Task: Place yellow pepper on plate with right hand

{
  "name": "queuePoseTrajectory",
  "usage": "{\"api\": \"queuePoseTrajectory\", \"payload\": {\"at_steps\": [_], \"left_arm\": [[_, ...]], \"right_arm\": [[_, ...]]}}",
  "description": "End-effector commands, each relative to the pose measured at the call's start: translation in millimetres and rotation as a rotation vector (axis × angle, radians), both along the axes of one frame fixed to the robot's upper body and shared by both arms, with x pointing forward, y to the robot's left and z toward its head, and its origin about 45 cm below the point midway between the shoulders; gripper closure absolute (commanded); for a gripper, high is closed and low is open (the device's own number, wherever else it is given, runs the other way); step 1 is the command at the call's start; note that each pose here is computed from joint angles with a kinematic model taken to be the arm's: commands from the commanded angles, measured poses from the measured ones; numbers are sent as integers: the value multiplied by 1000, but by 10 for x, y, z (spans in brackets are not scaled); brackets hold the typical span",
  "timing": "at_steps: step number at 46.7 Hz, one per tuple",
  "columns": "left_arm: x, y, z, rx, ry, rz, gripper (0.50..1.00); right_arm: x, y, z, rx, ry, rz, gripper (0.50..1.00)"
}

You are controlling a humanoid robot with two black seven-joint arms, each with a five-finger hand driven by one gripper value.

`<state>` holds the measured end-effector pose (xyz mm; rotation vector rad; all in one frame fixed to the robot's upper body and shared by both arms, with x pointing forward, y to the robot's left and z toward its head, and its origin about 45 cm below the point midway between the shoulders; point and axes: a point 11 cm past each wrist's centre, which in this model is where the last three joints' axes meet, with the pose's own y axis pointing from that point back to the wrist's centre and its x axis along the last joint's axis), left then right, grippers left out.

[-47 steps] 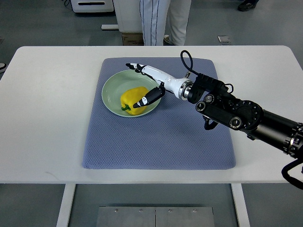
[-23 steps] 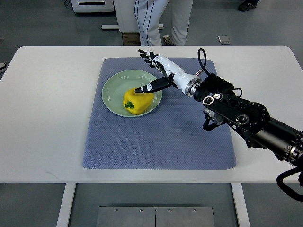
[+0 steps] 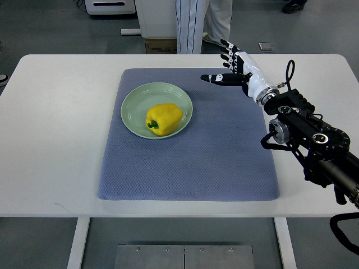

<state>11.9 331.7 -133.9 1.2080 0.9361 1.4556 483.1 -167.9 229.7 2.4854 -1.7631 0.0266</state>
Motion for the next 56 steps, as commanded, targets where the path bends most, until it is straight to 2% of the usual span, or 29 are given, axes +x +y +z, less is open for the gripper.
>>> {"api": "queuePoseTrajectory", "payload": {"at_steps": [1,14,26,56], "left_arm": [[2,3,1,1,0,0,500],[3,-2,0,0,-1,0,500],[3,-2,0,0,-1,0,500],[3,-2,0,0,-1,0,500]], "right_arm": [[8,-158,-49,44,22,-61,509],[18,-623,-219,172,77,-228,509],[-39,-829,-330,304,117,-311,502],[-147,-805,-541,517,192,-379,500]]}}
